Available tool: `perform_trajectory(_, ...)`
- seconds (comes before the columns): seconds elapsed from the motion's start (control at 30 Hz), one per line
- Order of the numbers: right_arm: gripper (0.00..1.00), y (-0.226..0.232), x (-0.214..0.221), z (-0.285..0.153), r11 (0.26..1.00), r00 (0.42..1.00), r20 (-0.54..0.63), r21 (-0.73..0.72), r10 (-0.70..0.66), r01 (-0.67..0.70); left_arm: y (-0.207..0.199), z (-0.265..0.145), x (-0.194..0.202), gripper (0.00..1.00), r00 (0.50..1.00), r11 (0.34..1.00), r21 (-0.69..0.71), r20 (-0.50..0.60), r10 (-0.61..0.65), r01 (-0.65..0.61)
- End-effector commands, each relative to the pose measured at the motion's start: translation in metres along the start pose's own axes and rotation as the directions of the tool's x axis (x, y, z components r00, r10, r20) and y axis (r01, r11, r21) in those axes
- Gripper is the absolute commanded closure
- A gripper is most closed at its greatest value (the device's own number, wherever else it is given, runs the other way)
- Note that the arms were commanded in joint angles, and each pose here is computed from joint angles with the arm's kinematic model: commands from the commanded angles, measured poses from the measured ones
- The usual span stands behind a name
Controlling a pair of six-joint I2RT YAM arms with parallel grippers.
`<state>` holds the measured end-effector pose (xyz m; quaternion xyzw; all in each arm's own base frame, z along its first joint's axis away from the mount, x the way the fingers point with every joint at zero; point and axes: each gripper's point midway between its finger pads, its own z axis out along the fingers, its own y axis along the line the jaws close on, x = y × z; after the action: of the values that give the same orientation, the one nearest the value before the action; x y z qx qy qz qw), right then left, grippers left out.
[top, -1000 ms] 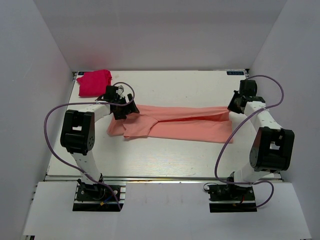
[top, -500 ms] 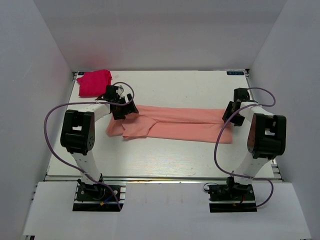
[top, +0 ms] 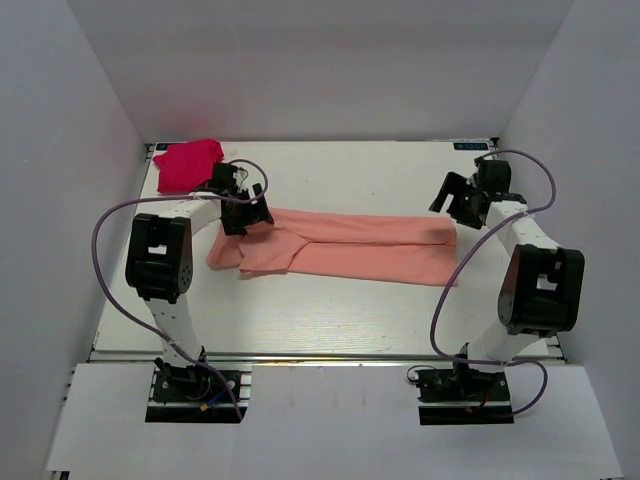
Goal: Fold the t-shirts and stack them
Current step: Rotate the tshirt 90 degrees
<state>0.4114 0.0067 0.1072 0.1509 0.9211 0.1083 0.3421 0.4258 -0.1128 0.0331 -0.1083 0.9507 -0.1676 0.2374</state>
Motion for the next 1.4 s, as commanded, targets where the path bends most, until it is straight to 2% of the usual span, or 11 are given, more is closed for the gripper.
perform_trajectory(0.0,0.1,0.033,0.013,0.016,0.982,0.998,-0.061,-0.185,-0.032,0.02,0.021,0.015,0.003,0.0,0.999,0.997,-0.075,-0.04,-0.001,-0.002)
perform_trajectory(0.27,0.1,0.023,0.068,0.055,0.979,0.973,-0.226,-0.18,0.051,-0.093,0.0,0.057,-0.034,0.0,0.999,1.0,-0.018,-0.039,0.022,-0.023)
perform_trajectory(0.33,0.1,0.018,0.101,0.051,0.973,0.948,-0.3,-0.162,0.109,-0.163,-0.002,0.076,-0.035,0.0,0.999,1.0,0.014,-0.045,0.023,-0.023)
perform_trajectory(0.53,0.1,0.008,0.166,0.011,0.975,0.936,-0.313,-0.093,0.162,-0.2,-0.064,0.112,-0.093,0.0,0.99,0.961,0.239,0.045,0.132,-0.139)
perform_trajectory(0.6,0.1,0.016,0.203,-0.009,0.985,0.93,-0.351,-0.092,0.107,-0.148,-0.079,0.14,-0.086,0.0,0.99,0.933,0.332,0.017,0.143,-0.14)
perform_trajectory(0.73,0.1,0.048,0.251,-0.035,0.967,0.914,-0.406,-0.23,0.011,-0.114,-0.134,0.16,-0.111,0.0,0.981,0.878,0.44,0.132,0.145,-0.189)
perform_trajectory(0.8,0.1,0.058,0.284,-0.047,0.964,0.88,-0.467,-0.261,-0.082,-0.049,-0.17,0.16,-0.118,0.0,0.978,0.822,0.54,0.183,0.096,-0.182)
perform_trajectory(0.93,0.1,0.08,0.331,-0.067,0.934,0.785,-0.566,-0.355,-0.251,0.042,-0.209,0.178,-0.11,0.0,0.973,0.799,0.574,0.221,0.063,-0.182)
perform_trajectory(0.97,0.1,0.089,0.355,-0.079,0.906,0.729,-0.589,-0.411,-0.349,0.101,-0.221,0.179,-0.112,0.0,0.961,0.803,0.559,0.27,0.059,-0.206)
perform_trajectory(1.13,0.1,0.136,0.389,-0.119,0.714,0.592,-0.496,-0.671,-0.634,0.202,-0.226,0.191,-0.113,0.0,0.946,0.845,0.503,0.323,0.01,-0.181)
perform_trajectory(1.37,0.1,0.203,0.377,-0.147,0.446,0.568,-0.211,-0.839,-0.795,0.312,-0.235,0.192,-0.131,0.0,0.913,0.86,0.494,0.397,-0.092,-0.128)
